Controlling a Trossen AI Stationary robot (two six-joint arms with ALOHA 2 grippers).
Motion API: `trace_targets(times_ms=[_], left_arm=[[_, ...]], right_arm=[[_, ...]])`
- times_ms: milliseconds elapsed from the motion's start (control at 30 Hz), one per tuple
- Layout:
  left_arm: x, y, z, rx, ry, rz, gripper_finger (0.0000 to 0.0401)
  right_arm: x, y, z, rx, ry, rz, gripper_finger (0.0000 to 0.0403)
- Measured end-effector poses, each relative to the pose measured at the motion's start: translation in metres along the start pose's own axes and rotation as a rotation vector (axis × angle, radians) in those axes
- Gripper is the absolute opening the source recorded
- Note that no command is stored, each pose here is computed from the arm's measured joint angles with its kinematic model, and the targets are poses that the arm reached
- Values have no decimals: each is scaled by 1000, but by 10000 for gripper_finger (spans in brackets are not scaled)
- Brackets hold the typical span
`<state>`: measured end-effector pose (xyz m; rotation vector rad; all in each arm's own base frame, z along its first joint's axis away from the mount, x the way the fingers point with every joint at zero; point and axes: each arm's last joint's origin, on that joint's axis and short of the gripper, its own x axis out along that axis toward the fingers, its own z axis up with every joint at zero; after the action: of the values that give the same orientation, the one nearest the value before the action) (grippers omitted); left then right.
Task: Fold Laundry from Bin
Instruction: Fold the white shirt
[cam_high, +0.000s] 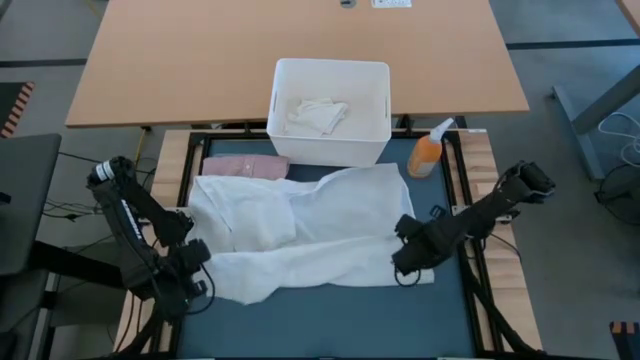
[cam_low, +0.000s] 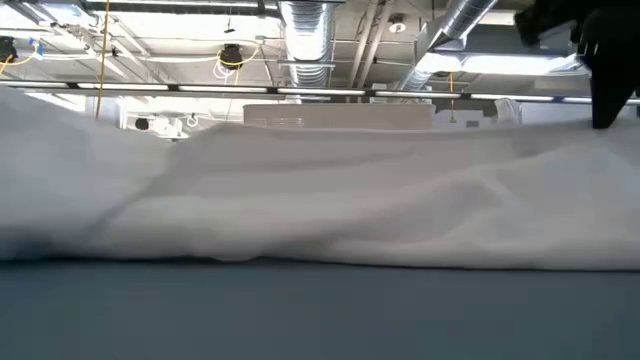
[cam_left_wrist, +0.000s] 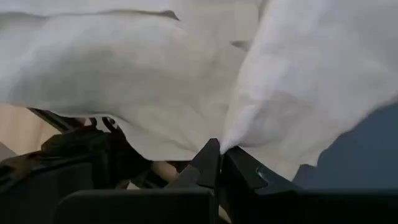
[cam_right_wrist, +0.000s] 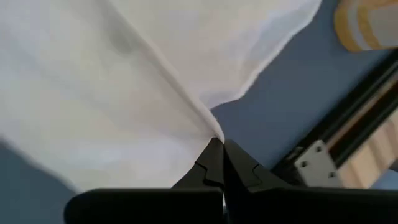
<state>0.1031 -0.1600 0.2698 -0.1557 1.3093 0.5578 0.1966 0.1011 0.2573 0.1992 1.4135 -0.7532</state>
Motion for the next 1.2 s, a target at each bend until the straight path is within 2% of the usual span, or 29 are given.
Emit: trace_targets(times_ms=[133,233,333,500,700,833,900,967,1067,1200], left_arm=[[10,3,5,-31,-31,52,0],[28,6,6,-28,19,106,0],[44,12,8,-40,53,178,0],[56,17,13,-44,-7,237,0],[72,26,20,-32,46,306,0],[82,32,22,-49,75,351,0],[85,34,24,-41,89,364,0],[86,35,26,-33,99,368,0],[87,37,30,-12,109,371,0],[89,39,33,10,127,374,0]], right_arm=[[22,-7,11,16,28,-61,13],[36,-12,16,42,18,-109,13],[46,-13,21,35,9,-99,13],[62,-12,29,-35,-7,-48,21],[66,-17,42,-102,-15,-31,77],[53,-27,48,-122,41,-58,119],[42,-28,48,-108,94,-27,138],[33,-23,42,-90,126,68,151],[26,3,17,-121,48,213,158],[30,30,-25,-91,6,291,145]])
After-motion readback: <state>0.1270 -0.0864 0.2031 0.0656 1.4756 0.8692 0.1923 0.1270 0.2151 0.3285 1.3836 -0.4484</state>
